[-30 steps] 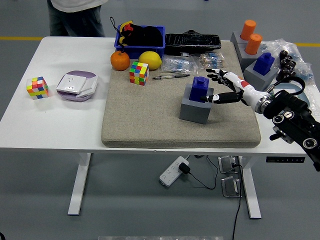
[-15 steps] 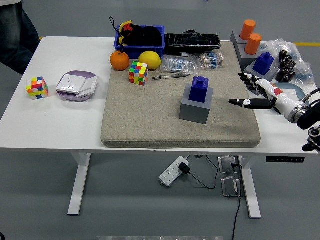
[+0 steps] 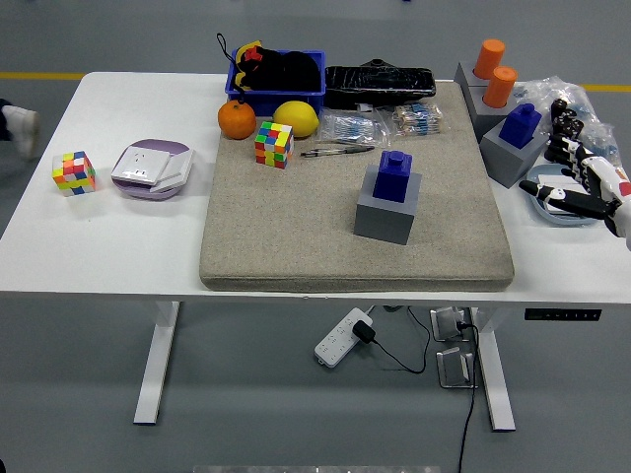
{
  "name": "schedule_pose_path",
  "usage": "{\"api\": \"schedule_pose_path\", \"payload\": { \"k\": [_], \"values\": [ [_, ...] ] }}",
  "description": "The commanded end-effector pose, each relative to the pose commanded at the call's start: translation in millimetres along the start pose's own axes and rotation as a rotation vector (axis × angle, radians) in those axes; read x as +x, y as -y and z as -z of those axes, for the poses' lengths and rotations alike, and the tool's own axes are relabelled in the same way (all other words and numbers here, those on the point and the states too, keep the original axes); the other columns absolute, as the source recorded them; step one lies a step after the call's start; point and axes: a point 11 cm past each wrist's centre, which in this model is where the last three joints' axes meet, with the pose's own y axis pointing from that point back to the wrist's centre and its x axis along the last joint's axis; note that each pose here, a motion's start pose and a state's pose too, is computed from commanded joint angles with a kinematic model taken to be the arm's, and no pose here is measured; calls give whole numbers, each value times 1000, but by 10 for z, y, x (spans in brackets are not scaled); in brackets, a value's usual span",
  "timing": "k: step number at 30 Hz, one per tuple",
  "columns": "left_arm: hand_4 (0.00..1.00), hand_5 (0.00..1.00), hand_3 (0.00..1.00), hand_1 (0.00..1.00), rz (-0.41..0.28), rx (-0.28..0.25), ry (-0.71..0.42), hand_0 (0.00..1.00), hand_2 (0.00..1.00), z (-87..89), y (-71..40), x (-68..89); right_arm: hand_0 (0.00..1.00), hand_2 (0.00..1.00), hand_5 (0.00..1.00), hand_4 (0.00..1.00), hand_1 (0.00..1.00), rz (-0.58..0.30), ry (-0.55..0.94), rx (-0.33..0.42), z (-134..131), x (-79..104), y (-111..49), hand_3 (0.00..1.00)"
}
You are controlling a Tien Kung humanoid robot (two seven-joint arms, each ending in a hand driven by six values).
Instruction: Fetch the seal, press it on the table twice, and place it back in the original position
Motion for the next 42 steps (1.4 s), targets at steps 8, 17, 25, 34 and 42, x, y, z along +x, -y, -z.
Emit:
{"api": "schedule_pose_path", "payload": {
  "k": [8,17,25,34,42],
  "values": [
    [693,335,812,788,-7,2,3,821,749,21,-2,14,941,862,564,998,891,-31,4,-3,-26,85,-98,853],
    [693,339,812,787,-8,5,0,821,749,40,2,0,921,815,504,998,849,-67,-10,-24,-64,207,-147,793],
    [692,340,812,787,-10,8,-9,823,750,54,5,-10,919,803,468,998,836,-71,16,-50,-129,185,-182,775],
    [688,346,812,786,-6,11,-16,821,749,55,5,-11,911,789,448,995,811,-65,30,-81,-217,148,-224,767],
    [687,348,811,786,-13,22,-13,822,748,69,1,9,900,774,421,969,770,-82,55,-88,-248,142,-246,754]
  ]
}}
